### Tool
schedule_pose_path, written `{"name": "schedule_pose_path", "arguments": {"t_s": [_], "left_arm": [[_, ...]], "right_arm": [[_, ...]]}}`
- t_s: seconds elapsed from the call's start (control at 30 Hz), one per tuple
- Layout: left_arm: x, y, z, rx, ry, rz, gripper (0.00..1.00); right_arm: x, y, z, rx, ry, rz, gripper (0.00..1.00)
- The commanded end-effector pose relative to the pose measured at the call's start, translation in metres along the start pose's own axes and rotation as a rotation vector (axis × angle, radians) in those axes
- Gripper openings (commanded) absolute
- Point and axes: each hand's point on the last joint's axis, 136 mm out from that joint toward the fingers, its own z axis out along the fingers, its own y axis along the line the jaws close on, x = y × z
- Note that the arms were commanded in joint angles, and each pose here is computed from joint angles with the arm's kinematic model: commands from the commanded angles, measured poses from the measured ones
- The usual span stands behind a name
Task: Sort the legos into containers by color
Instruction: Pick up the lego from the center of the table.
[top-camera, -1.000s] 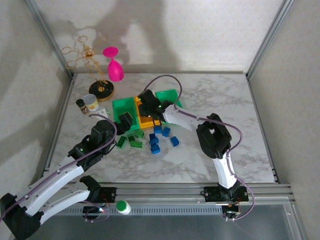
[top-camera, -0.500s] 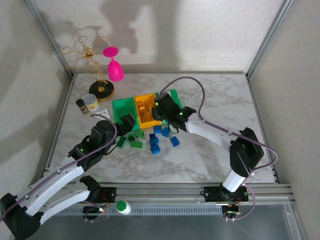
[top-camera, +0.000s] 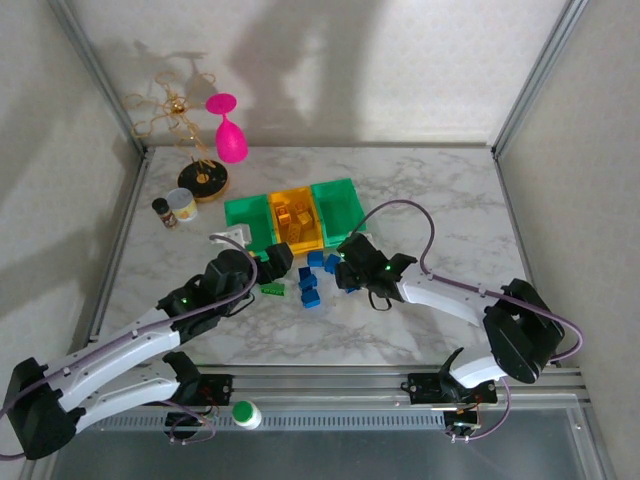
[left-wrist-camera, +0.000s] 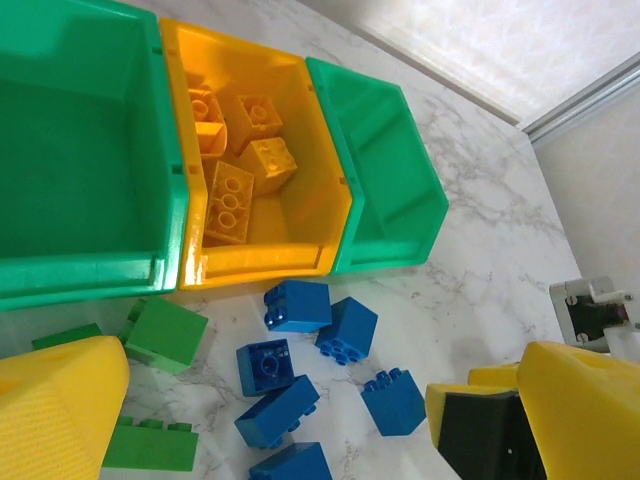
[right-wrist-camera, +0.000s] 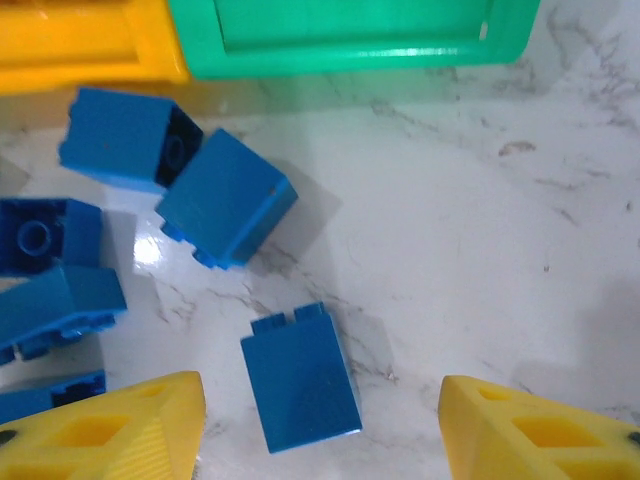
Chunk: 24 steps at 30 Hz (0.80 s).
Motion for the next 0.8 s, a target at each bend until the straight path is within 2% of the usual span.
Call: {"name": "schedule_pose_path", "arguments": {"t_s": [0.0, 0.27, 0.6, 0.77], "left_arm": [[-0.001, -0.003, 0.003, 0.006, -0.017, -0.016, 1.0], [-0.001, 0.0, 0.004, -0.015, -0.019, -0.003, 1.0], [-0.005, 0.001, 0.003, -0.029, -0.03, 0.006, 1.0], [-0.007, 0.0, 0.003, -0.029, -0.036, 0.005, 1.0]], "right_arm": [[0.007, 0.004, 0.01, -0.007, 0.022, -0.025, 0.65], [0.016, 0.009, 0.033, 0.003, 0.071, -0.084, 0.63], [0.02, 0.009, 0.048, 0.035, 0.099, -0.109, 0.48], [0.018, 0.009, 0.048, 0.041, 0.1, -0.106, 0.36]]}}
